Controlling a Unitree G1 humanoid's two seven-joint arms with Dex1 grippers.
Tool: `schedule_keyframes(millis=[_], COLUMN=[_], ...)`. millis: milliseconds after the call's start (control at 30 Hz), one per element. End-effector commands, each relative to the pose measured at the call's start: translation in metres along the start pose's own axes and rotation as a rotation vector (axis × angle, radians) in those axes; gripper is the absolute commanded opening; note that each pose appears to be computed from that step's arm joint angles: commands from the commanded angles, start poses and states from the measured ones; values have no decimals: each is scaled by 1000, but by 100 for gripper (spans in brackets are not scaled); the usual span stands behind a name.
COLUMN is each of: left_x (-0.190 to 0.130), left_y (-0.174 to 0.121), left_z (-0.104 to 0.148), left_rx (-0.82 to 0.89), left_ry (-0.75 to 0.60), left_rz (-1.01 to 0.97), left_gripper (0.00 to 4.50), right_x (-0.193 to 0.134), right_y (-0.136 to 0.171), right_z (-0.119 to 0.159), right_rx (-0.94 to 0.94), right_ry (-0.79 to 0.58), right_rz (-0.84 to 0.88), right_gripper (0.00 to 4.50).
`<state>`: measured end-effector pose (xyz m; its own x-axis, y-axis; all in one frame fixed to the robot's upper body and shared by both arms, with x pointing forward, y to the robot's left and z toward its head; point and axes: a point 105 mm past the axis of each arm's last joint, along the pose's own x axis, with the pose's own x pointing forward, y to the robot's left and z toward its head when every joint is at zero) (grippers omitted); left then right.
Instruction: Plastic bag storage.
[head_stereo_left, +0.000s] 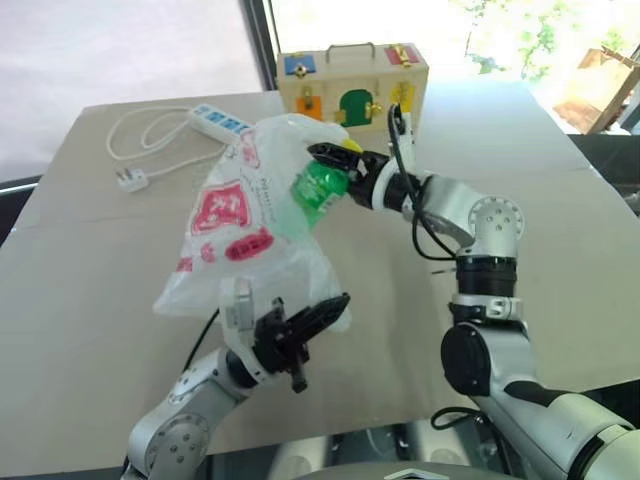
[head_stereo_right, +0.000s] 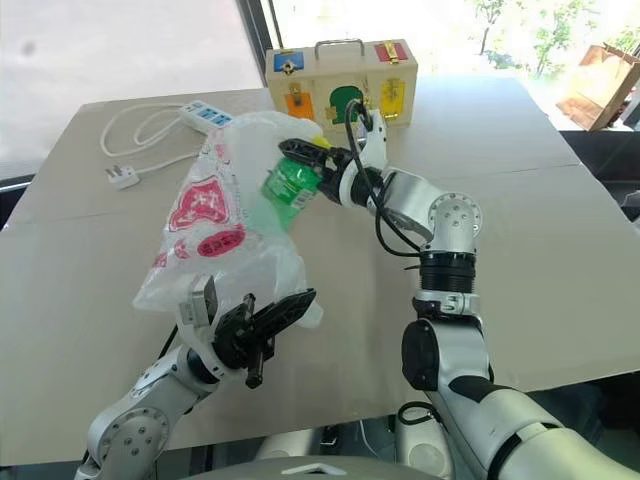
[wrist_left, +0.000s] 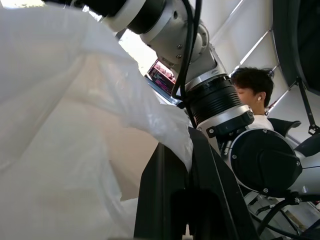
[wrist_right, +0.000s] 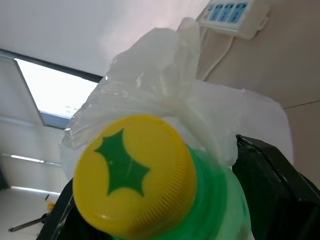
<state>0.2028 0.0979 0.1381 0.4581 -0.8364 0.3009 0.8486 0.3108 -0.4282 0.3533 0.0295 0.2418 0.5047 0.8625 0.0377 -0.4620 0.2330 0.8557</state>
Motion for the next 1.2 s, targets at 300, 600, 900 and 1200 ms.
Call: schedule_keyframes(millis=[300,600,900,1200], left_x=[15,7,1,3], left_y=[-25,-16,-7,-4], left_z=[12,12,11,11], left_rx=[-14,3,14,13], left_ry=[-33,-39,-32,-13], left_rz=[-105,-53,-32,-47], left_gripper=[0,0,0,0], right_x=[43,31,-15,-31], right_y=[-27,-25,-26,-68], right_z=[-82,-58,-13,3], right_rx=[-158,-366,-593,-1110], right_ry=[157,76,27,47], right_rz=[-78,2,122,-25], right_gripper=[412,442,442,442])
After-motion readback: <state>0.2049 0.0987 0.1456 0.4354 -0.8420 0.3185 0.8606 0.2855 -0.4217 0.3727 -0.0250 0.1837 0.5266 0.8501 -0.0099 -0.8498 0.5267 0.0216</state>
